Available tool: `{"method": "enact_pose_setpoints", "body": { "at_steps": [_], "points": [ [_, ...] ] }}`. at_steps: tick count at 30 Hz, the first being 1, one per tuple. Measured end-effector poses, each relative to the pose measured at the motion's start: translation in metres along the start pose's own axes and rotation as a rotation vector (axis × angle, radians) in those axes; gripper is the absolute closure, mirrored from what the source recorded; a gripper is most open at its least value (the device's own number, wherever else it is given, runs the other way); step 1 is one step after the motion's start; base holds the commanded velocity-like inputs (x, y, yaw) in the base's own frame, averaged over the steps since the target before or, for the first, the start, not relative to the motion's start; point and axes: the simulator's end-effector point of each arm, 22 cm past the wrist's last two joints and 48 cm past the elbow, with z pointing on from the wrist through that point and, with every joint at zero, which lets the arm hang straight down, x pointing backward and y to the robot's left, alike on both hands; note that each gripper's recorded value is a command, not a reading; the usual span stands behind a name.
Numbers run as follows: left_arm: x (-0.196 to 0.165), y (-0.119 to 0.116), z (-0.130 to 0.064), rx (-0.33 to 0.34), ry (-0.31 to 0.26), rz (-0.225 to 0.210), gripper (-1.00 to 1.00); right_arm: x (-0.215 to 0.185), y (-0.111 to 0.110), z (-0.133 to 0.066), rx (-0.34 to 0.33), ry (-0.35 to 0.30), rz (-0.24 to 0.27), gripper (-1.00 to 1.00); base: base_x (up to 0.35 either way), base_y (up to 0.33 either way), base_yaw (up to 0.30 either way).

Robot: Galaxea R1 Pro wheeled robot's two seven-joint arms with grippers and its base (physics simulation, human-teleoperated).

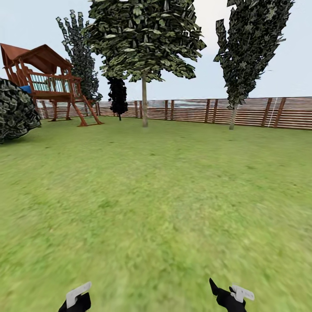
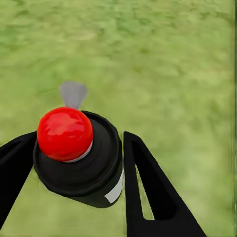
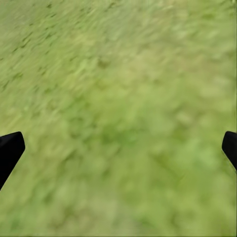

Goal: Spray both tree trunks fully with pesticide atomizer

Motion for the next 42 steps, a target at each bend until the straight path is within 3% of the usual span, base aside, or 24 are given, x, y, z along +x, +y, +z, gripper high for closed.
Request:
{"method": "enact_pose_setpoints", "body": {
  "at_steps": [11,15,23,31,32,33,42],
  "points": [
    [0.0,0.0,0.0,0.001,0.0,0.0,1.0,0.002,0.004,0.0,-0.004,0.003,0.003,-1.0,0.279,-0.131,0.0],
    [-0.035,0.003,0.012,0.0,-0.073,-0.006,1.0,-0.004,-0.004,-0.001,-0.004,-0.008,-0.016,-1.0,0.0,0.0,0.0],
    [-0.095,-0.021,0.025,0.047,-0.203,-0.001,1.0,-0.004,-0.005,-0.001,0.001,-0.008,-0.015,-1.0,0.001,0.0,0.0],
    [-0.122,-0.031,0.029,0.062,-0.255,-0.019,1.0,-0.003,-0.004,-0.001,0.001,-0.006,-0.014,-1.0,0.254,0.0,0.0],
    [-0.153,-0.041,0.03,0.077,-0.322,-0.052,1.0,-0.003,-0.004,-0.001,0.001,-0.006,-0.014,-1.0,0.327,0.0,0.0],
    [-0.161,-0.049,0.029,0.098,-0.339,-0.038,1.0,-0.003,-0.004,-0.001,0.0,-0.006,-0.014,-1.0,0.328,0.0,0.0],
    [-0.16,-0.046,0.029,0.09,-0.338,-0.048,1.0,-0.003,-0.004,-0.001,0.001,-0.006,-0.015,-1.0,0.329,0.0,0.068]
  ]
}}
